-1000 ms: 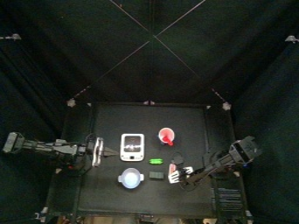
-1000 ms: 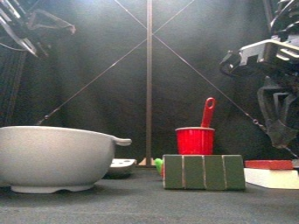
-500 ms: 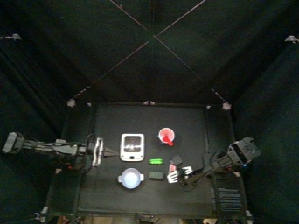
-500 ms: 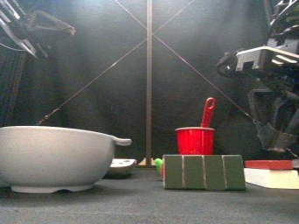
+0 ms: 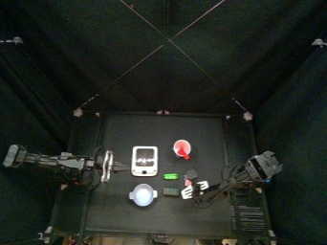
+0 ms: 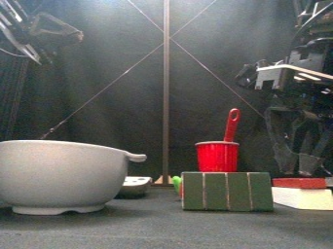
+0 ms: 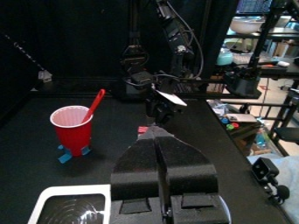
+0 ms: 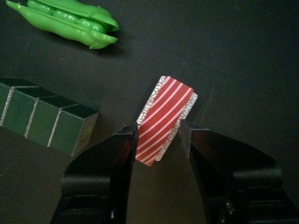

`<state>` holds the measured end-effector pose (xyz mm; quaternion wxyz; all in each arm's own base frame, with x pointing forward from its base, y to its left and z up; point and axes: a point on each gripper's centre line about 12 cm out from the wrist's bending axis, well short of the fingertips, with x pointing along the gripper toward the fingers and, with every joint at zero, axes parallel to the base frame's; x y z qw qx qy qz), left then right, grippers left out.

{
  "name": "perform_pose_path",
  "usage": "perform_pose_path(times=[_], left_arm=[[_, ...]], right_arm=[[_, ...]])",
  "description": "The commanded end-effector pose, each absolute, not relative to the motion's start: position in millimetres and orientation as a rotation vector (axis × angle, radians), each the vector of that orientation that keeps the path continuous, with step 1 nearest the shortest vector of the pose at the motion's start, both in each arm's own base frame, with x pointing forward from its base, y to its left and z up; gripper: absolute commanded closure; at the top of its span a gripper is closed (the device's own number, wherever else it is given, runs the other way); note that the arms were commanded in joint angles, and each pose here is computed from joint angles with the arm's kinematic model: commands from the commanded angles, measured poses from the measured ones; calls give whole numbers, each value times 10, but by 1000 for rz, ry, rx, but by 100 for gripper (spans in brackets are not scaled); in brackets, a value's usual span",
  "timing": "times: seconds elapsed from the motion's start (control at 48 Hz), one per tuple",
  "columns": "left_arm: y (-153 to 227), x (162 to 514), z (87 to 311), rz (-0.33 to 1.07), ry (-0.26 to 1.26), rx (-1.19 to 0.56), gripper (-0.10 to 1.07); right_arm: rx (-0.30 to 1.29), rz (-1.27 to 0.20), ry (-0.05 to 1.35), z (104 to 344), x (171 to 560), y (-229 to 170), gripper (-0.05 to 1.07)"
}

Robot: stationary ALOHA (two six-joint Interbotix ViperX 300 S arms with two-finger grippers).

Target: Grab salmon sushi

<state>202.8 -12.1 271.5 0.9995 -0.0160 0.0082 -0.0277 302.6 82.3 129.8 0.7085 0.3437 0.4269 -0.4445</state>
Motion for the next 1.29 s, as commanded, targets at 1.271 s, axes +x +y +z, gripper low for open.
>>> perform_pose_path(times=[1.271], left_arm=[[-122, 2045, 2750, -55, 18, -32, 101]], right_arm=[[804, -987, 953, 1247, 3105, 789, 42]])
